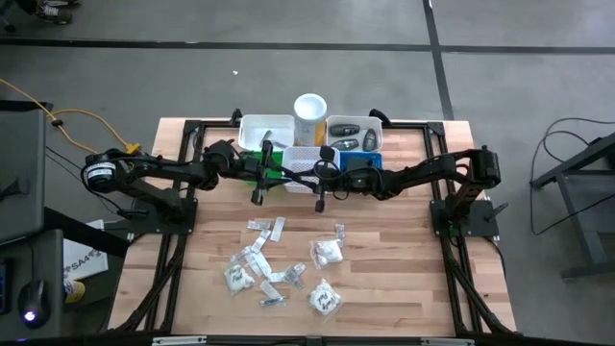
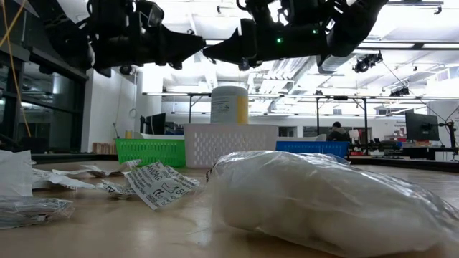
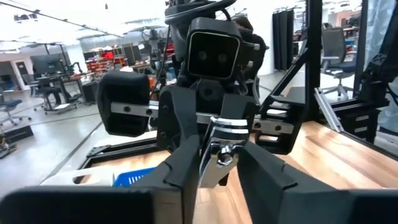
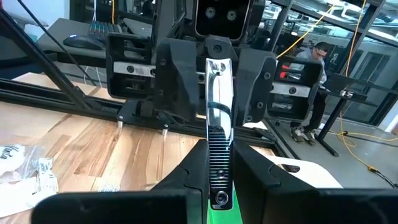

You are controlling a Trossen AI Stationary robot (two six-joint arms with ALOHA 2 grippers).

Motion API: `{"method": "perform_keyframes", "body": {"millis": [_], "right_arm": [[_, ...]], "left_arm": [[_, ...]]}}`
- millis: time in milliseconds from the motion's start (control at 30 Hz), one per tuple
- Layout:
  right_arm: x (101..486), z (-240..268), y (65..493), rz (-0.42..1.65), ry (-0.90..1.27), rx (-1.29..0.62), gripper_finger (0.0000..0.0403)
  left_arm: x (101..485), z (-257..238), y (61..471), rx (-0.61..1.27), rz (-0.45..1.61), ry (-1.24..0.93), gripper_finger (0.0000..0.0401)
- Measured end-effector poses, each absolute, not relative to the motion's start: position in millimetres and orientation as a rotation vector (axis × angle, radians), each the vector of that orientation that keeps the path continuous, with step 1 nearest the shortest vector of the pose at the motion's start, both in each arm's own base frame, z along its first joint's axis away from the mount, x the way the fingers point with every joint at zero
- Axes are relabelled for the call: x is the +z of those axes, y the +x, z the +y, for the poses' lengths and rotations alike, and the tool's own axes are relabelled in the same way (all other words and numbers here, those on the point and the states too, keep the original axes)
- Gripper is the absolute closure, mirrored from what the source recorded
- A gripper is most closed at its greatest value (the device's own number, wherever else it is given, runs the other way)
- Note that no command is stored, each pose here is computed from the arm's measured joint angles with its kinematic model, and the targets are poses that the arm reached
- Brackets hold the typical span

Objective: Pick & Place Travel size toiletries
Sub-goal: Put the silver nail cutter into the top left white bin

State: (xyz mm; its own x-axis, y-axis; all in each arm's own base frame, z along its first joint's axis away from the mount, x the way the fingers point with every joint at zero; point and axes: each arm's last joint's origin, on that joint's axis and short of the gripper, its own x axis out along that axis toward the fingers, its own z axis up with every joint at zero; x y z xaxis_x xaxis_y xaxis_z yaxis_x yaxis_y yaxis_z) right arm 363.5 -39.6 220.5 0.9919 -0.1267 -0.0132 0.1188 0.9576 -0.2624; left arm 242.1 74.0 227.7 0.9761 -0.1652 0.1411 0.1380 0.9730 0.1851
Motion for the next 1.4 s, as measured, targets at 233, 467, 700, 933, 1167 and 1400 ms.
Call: {"method": "perform_keyframes", "body": {"millis": [233, 467, 700, 933, 1167, 1400], "right_arm": [[219.7, -39.7, 363.5, 0.039, -0.260, -0.131, 0.0359], [219.3, -37.6, 363.3, 0.052, -0.195, -0.206, 0.0266], [233.9, -28.1, 349.6, 0.161, -0.199, -0.363, 0.0149], [249.4, -18.7, 334.3, 0.227, -0.215, -0.431, 0.0101], [249.6, -16.9, 333.7, 0.232, -0.222, -0.439, 0.0104], [247.0, -16.9, 333.2, 0.256, -0.213, -0.439, 0.0106]], "left_arm": [[226.8, 74.4, 242.2, -0.141, -0.150, 0.205, 0.0347], [222.3, 76.1, 243.0, -0.087, -0.105, 0.216, 0.0347], [218.0, 85.9, 242.6, 0.232, -0.024, 0.288, 0.0347], [213.4, 127.4, 235.1, 0.552, 0.240, 0.223, 0.0347], [209.6, 171.5, 219.6, 0.727, 0.406, 0.052, 0.0347], [195.5, 194.4, 222.0, 0.764, 0.560, -0.052, 0.0347]]}}
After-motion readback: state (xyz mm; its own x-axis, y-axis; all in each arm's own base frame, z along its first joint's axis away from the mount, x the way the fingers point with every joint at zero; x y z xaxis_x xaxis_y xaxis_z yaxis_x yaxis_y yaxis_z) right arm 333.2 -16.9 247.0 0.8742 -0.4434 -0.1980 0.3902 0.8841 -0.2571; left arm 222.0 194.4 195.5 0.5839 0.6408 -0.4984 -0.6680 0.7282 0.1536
